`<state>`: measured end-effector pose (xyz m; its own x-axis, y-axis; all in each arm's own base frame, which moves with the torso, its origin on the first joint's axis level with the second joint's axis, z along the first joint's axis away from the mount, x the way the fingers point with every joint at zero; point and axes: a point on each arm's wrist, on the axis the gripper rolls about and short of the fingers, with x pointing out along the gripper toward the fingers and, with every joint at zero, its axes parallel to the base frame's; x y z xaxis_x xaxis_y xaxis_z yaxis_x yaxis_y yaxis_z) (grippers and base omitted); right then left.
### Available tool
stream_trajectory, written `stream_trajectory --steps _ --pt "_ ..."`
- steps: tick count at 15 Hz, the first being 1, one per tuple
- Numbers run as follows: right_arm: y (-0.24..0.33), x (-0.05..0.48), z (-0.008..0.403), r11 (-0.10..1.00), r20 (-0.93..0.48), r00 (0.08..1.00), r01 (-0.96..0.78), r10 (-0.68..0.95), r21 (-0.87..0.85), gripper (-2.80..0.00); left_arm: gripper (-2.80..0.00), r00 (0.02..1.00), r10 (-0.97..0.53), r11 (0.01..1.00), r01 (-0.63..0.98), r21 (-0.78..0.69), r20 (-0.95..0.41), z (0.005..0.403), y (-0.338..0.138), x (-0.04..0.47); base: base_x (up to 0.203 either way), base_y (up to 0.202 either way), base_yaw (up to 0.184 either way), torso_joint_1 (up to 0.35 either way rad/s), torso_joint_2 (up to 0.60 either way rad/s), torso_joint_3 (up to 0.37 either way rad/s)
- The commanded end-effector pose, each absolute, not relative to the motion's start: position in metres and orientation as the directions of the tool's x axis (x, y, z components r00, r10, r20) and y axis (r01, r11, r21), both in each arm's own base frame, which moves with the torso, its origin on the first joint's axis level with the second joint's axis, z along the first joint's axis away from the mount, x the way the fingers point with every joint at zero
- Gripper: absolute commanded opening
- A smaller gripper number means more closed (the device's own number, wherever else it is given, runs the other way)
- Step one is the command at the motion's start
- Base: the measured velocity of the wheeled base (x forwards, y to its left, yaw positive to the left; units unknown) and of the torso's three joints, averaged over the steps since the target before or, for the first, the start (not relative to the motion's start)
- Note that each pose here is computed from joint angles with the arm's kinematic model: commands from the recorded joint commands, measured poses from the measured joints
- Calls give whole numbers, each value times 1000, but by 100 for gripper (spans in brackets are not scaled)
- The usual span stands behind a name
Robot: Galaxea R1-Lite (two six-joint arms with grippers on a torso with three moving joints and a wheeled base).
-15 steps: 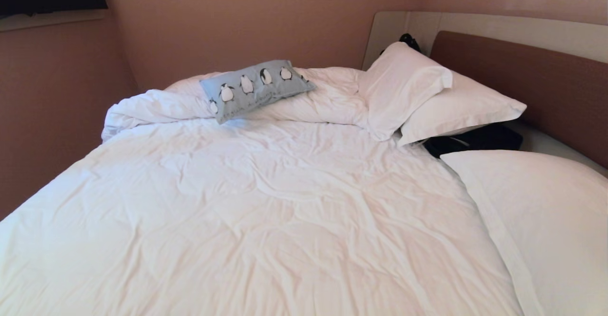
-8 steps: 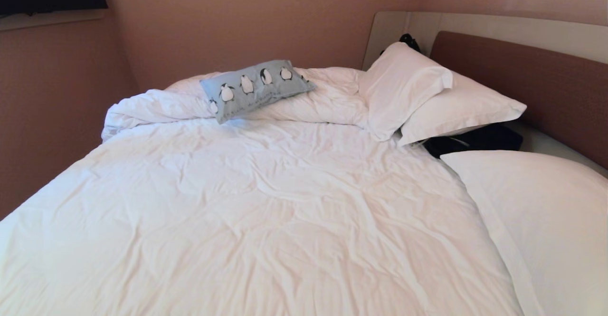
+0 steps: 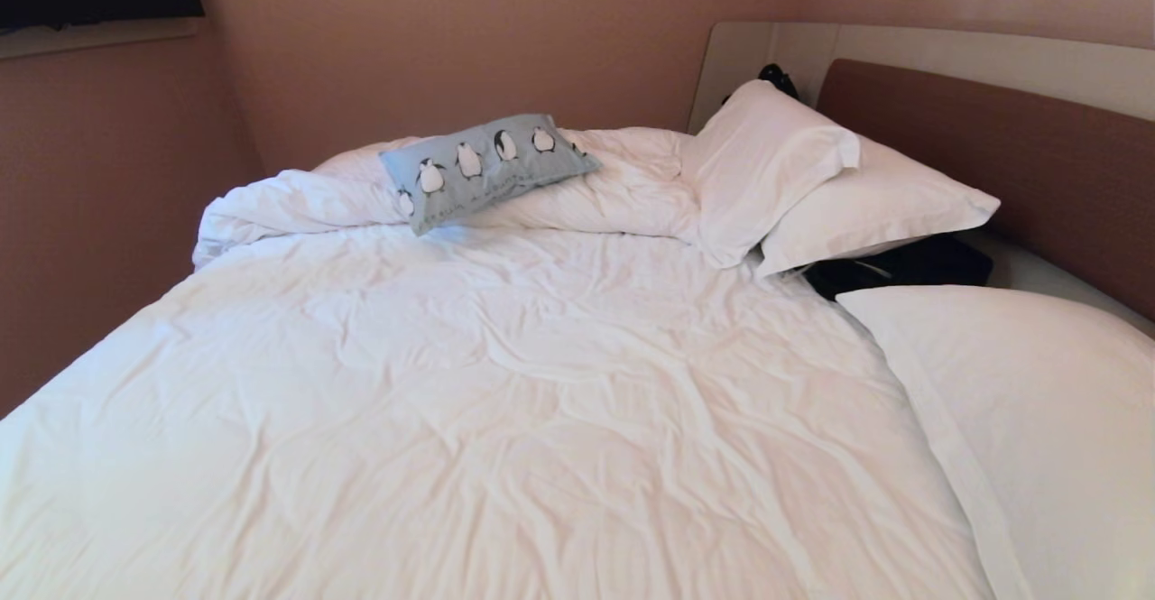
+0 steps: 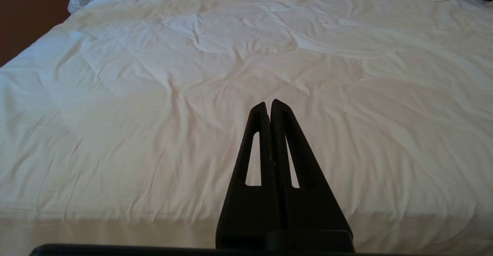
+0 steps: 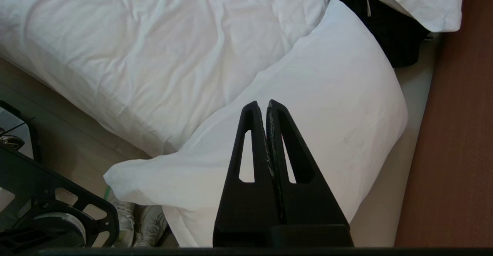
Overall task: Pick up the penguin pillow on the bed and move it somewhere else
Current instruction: Place the pillow at the bedside
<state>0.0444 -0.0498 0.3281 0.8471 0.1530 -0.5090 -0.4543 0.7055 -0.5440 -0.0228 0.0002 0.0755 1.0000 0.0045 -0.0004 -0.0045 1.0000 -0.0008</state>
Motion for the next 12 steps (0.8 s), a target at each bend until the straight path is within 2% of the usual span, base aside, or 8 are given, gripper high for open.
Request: stream_trajectory --steps 1,5,8,12 --pt "-68 52 328 727 -514 840 -460 170 -510 -280 -280 1000 5 1000 -5 -2 -1 75 0 -23 0 0 0 0 0 0" --pt "-85 55 348 831 -496 863 -343 94 -438 -280 -280 1000 5 1000 -5 -2 -3 75 0 -23 0 0 0 0 0 0" --pt "-104 63 362 951 -482 873 -202 67 -233 -280 -280 1000 5 1000 -5 -2 -1 75 0 -23 0 0 0 0 0 0" --pt "-108 65 366 997 -482 874 -20 54 76 -280 -280 1000 5 1000 -5 -2 -1 75 0 -23 0 0 0 0 0 0"
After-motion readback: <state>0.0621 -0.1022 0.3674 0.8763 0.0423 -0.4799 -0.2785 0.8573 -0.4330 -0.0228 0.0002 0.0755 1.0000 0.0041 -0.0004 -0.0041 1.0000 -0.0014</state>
